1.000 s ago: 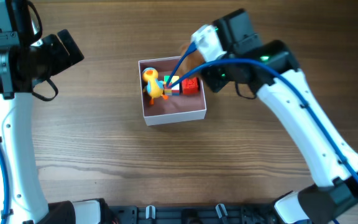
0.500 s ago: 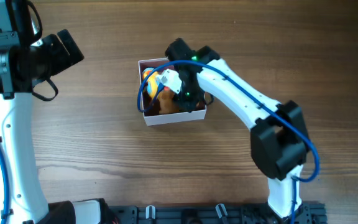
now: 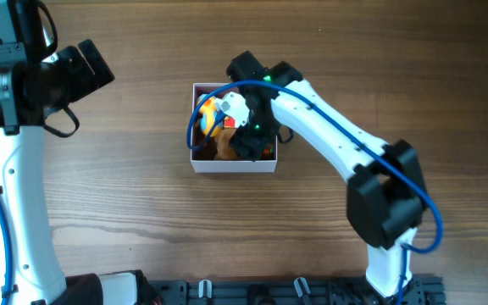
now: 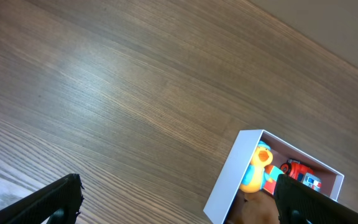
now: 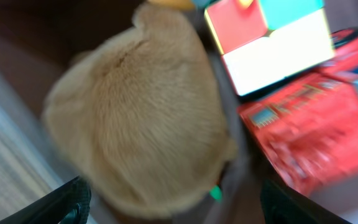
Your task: Pack container
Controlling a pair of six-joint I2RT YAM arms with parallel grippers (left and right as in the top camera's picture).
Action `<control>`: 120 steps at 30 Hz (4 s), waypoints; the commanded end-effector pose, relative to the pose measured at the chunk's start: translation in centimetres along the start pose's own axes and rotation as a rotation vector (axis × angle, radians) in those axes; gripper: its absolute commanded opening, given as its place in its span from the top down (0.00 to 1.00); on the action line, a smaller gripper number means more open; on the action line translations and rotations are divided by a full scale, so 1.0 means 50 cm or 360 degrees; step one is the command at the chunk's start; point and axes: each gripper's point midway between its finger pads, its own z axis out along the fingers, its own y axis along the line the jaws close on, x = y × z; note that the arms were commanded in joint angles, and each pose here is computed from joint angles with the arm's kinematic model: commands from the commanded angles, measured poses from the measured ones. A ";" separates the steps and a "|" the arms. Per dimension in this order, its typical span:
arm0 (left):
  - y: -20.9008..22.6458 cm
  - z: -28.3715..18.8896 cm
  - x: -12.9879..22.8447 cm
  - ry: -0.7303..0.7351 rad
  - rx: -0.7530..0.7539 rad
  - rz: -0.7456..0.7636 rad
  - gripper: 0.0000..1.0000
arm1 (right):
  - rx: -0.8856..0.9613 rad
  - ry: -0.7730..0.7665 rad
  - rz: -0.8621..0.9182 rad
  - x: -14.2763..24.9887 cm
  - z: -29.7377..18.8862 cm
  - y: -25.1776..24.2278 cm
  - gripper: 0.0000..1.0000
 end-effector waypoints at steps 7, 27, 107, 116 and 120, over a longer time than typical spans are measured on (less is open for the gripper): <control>0.005 0.008 -0.002 0.0005 -0.0022 0.0017 0.00 | 0.0053 -0.0357 0.0120 -0.027 -0.178 0.034 0.83; 0.007 0.007 0.002 0.0016 -0.0027 0.0018 0.00 | -0.0050 -0.0221 0.0335 -0.027 0.028 0.046 0.96; 0.099 -0.067 0.385 -0.0527 0.0327 0.0699 0.00 | 0.1033 -0.1874 0.1436 0.522 -0.341 -0.027 0.00; 0.099 -0.067 0.385 -0.0527 0.0327 0.0699 0.00 | 0.1244 -0.2482 0.1102 0.461 -0.368 -0.092 0.00; 0.099 -0.067 0.385 -0.0527 0.0327 0.0699 0.00 | 0.1226 -0.2222 0.1104 0.468 -0.261 -0.114 0.00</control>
